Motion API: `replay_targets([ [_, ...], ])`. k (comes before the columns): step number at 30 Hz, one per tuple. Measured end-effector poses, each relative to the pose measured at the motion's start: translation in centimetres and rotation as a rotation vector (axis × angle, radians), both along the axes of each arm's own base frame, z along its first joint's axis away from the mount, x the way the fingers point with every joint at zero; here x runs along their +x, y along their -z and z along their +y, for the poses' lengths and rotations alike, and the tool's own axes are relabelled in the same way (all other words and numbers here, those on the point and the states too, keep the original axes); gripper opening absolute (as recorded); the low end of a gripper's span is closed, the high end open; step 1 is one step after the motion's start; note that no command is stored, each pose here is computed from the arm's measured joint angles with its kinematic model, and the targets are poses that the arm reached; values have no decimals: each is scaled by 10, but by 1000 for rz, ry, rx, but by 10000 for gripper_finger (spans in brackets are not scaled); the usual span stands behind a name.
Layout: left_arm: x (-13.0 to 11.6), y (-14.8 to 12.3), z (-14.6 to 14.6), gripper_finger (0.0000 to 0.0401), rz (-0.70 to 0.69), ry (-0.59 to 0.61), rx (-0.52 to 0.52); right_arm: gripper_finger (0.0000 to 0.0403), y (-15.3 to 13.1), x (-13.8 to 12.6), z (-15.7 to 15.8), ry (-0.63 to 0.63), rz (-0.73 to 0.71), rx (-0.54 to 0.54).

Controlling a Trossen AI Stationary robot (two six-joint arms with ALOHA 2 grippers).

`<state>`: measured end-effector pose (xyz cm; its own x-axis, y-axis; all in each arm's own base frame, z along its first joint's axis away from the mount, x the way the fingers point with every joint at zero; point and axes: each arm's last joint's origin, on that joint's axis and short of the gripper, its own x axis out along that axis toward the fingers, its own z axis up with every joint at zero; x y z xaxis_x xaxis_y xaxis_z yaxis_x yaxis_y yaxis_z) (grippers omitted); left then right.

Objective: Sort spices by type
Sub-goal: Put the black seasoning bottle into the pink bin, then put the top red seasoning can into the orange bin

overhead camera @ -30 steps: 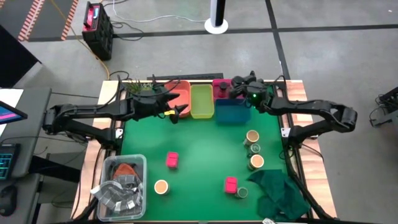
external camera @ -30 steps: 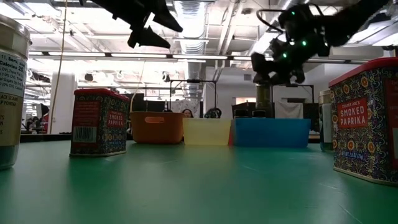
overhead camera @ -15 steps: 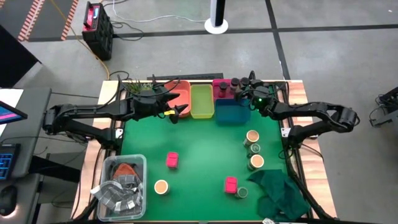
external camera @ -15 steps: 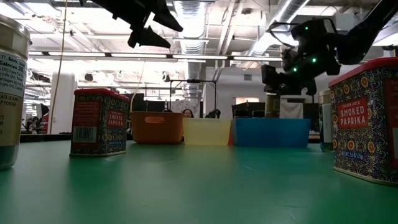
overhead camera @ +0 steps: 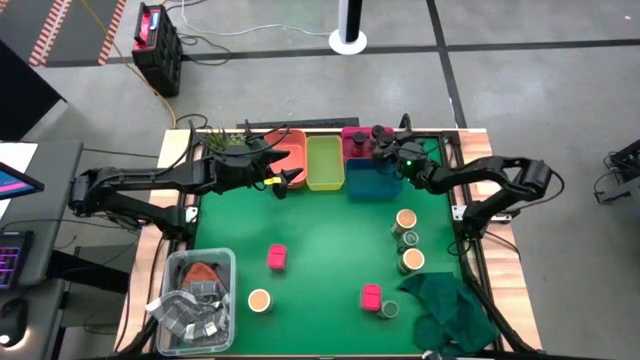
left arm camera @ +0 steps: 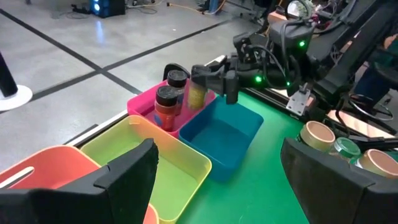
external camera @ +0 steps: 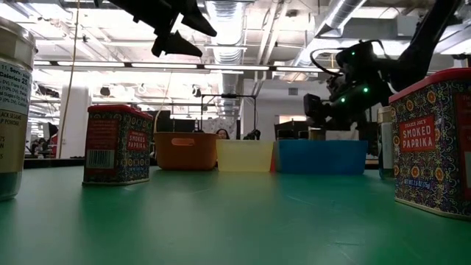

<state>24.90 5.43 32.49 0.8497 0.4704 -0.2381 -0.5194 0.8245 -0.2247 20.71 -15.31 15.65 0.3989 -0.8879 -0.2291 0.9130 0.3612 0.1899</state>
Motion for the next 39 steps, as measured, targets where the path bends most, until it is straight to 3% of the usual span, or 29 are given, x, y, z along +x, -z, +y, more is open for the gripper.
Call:
replay_targets([
  [12,1,1,-2,327,5,76,-16,363,-1,1,1,-29,-27,15],
  [20,-20,-12,-8,327,-21,183,-65,369,-49,2,10,-79,45,-12],
  [23,-33,-9,-15,327,42,313,-168,366,-75,7,18,-122,77,4],
  [27,-43,9,-29,327,227,481,-419,365,-104,24,41,-272,134,23],
  [31,-48,25,-41,327,388,465,-572,365,-118,43,71,-389,222,54],
  [39,-43,43,-63,304,533,342,-786,365,-143,62,115,-404,315,124],
])
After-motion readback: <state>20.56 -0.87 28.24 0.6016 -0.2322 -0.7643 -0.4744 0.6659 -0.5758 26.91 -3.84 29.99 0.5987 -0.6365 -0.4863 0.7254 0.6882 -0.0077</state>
